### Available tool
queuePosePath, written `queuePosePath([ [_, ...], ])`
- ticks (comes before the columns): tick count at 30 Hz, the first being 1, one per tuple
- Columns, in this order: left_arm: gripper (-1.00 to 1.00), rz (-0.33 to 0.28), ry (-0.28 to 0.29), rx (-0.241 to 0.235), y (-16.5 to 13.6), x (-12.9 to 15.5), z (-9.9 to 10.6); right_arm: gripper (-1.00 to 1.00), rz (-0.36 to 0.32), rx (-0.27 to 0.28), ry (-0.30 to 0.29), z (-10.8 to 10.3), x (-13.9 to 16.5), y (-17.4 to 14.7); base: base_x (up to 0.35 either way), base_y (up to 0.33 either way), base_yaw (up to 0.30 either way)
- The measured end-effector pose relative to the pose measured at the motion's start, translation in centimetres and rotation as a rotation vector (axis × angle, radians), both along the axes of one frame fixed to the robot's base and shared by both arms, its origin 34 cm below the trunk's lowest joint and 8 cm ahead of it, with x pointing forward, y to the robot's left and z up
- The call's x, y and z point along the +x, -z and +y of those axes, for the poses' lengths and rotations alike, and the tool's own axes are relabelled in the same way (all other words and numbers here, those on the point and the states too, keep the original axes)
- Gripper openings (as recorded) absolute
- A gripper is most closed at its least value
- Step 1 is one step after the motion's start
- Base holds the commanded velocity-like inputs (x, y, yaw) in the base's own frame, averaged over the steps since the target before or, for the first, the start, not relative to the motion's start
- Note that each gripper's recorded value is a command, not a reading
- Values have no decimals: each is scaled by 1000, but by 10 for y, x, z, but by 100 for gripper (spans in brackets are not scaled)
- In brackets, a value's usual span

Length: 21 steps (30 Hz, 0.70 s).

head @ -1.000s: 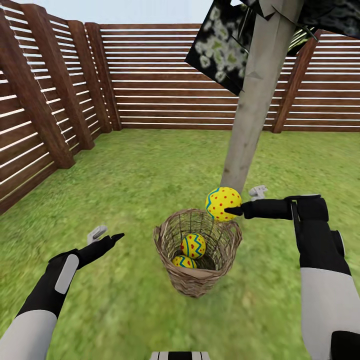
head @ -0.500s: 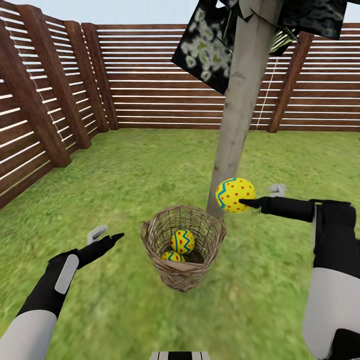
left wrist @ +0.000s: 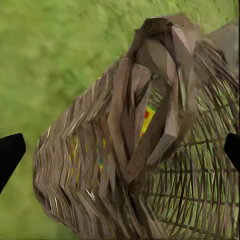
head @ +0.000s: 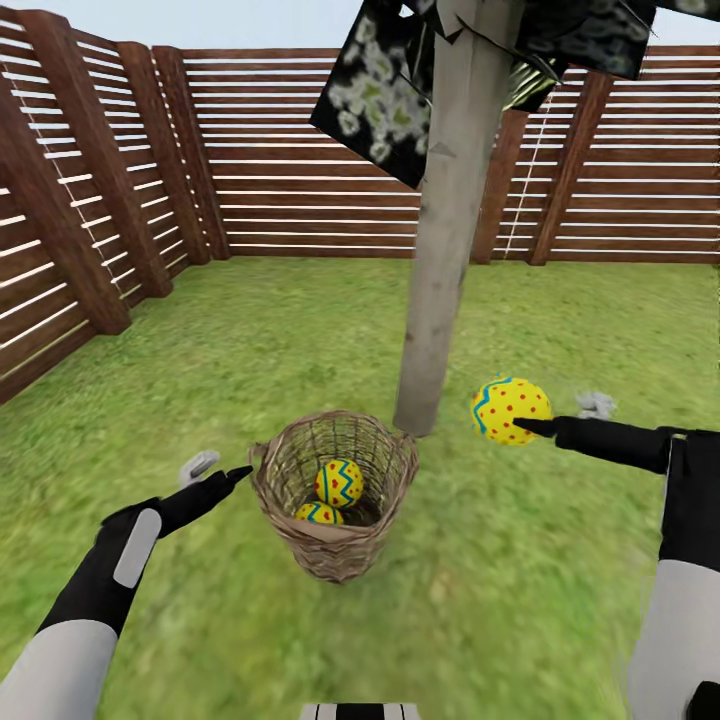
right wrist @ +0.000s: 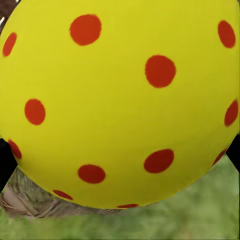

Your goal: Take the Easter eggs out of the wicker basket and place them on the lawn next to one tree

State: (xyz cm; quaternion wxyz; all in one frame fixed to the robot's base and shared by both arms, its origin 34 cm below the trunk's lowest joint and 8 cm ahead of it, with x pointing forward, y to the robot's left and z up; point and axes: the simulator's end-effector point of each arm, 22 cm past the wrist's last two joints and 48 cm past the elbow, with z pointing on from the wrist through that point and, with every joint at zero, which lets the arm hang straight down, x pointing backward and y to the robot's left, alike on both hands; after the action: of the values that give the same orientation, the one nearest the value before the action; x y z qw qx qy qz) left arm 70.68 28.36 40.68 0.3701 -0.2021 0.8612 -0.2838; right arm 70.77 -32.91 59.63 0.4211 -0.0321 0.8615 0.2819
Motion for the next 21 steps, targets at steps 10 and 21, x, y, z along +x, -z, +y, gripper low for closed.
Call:
queuePosePath([
  [10,100,-163,58,-157,-49,5,11,-100,54,-440,209,-103,1,114,0,-59,0],
  [21,100,-261,77,-246,-77,-5,34,-100,128,-804,193,-76,-13,289,0,0,0],
])
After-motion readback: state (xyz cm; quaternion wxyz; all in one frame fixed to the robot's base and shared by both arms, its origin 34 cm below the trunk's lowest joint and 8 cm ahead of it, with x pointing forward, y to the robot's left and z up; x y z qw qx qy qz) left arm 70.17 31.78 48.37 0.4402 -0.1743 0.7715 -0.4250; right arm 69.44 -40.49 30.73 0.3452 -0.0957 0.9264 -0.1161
